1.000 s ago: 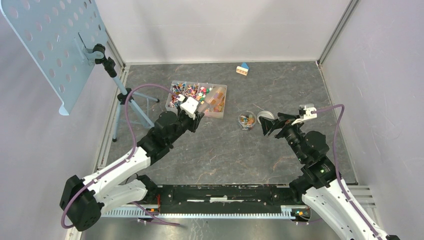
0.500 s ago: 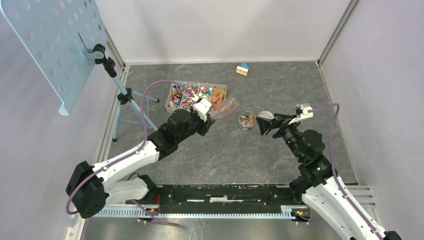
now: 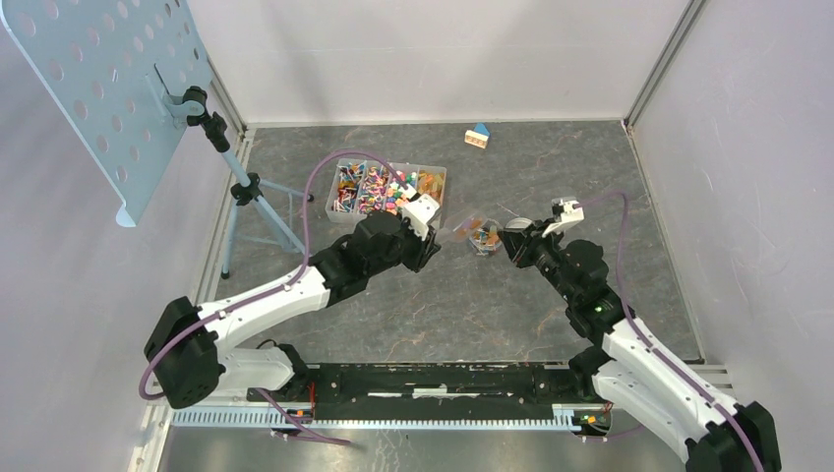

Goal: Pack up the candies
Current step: Place the fake candies in the packing bottle.

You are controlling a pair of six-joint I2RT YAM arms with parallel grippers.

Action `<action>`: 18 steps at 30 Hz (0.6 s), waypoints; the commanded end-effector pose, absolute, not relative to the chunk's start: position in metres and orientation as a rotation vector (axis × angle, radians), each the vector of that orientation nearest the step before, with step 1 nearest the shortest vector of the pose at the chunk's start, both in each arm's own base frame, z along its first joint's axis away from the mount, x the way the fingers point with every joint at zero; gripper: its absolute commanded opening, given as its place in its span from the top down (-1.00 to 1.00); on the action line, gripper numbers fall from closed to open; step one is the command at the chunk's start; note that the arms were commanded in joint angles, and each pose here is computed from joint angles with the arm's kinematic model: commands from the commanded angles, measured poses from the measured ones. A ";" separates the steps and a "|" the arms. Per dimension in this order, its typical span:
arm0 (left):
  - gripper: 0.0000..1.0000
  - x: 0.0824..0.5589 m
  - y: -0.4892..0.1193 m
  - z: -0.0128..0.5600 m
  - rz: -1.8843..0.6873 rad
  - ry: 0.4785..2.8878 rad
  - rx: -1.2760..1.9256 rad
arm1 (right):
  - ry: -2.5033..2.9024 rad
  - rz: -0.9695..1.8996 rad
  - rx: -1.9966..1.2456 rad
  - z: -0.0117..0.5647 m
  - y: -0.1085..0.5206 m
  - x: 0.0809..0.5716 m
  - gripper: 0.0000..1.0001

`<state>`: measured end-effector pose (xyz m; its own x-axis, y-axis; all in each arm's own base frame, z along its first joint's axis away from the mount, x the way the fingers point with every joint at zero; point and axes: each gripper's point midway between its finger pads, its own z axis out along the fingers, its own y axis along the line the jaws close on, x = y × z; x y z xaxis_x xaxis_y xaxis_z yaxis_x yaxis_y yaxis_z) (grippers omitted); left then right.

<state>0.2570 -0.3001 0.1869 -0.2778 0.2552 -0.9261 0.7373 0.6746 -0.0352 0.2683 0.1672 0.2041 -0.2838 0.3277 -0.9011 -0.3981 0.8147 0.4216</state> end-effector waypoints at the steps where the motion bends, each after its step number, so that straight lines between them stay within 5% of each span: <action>1: 0.95 0.258 -0.311 0.206 -0.612 1.863 0.742 | 1.643 0.777 -0.089 0.226 0.183 0.276 0.63; 18: 0.95 0.258 -0.325 0.200 -0.630 1.913 0.776 | 1.722 0.802 -0.119 0.198 0.207 0.304 0.55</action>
